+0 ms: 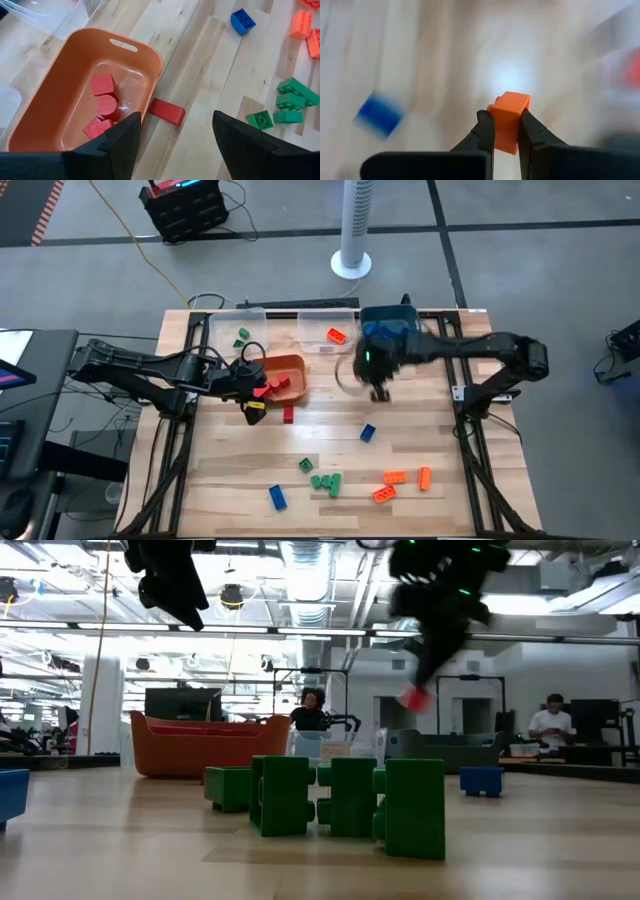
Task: Sort blocks
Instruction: Put the orange game piece into the right transparent bin, then put the orange game piece into the transparent bin
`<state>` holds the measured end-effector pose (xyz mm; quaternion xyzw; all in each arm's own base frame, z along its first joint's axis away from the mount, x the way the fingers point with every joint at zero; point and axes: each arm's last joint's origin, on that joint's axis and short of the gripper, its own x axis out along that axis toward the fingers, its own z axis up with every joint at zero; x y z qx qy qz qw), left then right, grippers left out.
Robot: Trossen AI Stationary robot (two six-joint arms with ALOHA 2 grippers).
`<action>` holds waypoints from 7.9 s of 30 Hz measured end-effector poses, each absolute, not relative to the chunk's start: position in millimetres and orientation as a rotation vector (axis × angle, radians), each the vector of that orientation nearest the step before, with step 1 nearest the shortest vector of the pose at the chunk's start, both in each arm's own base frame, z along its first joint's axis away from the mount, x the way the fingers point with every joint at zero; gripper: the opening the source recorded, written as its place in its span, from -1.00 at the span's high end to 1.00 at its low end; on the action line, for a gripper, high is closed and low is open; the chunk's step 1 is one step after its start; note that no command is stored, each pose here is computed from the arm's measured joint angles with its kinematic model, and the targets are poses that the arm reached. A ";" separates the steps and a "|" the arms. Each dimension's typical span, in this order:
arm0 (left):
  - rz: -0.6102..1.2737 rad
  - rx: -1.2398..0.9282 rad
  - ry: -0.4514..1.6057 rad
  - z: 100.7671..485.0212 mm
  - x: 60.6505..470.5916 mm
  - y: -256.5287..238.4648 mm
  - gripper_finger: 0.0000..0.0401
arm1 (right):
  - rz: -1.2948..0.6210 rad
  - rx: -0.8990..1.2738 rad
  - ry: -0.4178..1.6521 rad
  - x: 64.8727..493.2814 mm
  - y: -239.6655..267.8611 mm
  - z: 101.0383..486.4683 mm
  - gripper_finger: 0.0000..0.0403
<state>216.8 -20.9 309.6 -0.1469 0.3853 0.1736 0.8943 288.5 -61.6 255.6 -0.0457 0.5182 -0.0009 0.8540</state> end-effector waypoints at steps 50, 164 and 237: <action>0.300 -0.203 0.836 308.9 215.4 -20.2 -0.19 | -0.124 0.226 0.988 311.5 5.8 345.2 -0.11; 0.487 -0.451 0.903 301.7 205.0 -18.5 -0.19 | -0.414 0.214 1.220 387.4 -226.1 226.0 0.32; 0.344 -0.259 0.957 301.6 205.2 -19.5 -0.19 | -0.935 1.302 1.424 161.9 184.6 190.9 -0.16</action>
